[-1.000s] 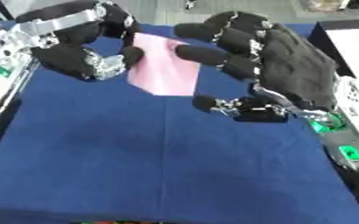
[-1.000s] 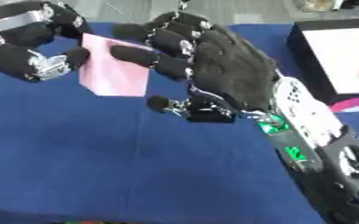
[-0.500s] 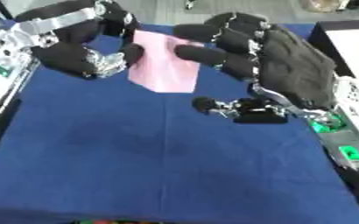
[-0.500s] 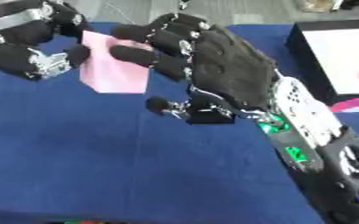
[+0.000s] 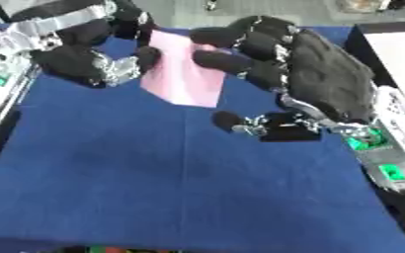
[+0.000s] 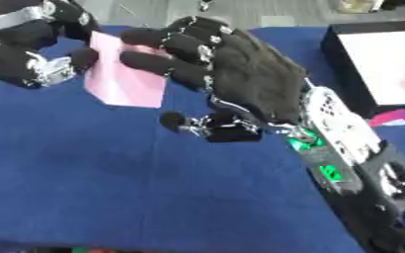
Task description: Pick up the objects with one hand, pass them to the other hand, and then place them into the box on the other side of the table.
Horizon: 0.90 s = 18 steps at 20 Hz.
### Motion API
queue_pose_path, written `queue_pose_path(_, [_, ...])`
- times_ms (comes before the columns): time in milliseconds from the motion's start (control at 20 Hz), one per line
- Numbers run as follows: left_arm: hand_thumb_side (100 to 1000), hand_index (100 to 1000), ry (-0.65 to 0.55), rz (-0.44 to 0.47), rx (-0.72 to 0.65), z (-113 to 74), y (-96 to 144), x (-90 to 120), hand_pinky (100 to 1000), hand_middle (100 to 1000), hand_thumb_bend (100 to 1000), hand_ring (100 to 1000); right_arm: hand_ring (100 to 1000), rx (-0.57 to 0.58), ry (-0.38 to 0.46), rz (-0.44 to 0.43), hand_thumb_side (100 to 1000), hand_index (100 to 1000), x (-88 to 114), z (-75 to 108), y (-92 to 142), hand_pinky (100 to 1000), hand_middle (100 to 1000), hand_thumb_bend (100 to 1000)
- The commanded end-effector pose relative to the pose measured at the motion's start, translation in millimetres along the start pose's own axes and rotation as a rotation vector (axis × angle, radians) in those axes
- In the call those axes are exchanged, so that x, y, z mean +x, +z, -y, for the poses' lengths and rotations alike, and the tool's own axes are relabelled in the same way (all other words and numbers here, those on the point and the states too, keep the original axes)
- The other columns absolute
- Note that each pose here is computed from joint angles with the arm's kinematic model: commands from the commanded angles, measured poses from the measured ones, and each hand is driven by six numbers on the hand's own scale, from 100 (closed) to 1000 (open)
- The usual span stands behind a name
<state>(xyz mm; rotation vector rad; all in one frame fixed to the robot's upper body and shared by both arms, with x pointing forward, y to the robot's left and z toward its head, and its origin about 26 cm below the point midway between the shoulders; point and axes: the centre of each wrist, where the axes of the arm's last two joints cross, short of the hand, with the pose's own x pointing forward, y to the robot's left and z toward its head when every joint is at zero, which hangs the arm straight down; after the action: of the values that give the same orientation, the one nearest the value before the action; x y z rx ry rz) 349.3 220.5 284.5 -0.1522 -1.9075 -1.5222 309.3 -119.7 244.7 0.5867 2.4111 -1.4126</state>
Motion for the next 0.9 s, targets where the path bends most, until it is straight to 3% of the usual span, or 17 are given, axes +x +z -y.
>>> queue_pose_path(50, [476,631,-0.029,0.028,0.003,-7.2,-0.4,11.9,704,334,100,469,781,-0.024,0.018,0.002,148,949,-0.3,7.9,-4.3,757,902,399])
queue_pose_path(700, [485,632,-0.008,0.05,-0.015,-3.8,-4.7,16.0,706,333,100,469,774,-0.047,0.015,-0.037,126,946,3.3,10.2,-3.5,742,888,341])
queue_pose_path(900, [489,632,0.001,0.058,-0.021,-2.6,-5.7,17.5,706,333,100,469,751,-0.063,0.017,-0.061,100,941,3.6,10.3,-3.3,716,838,302])
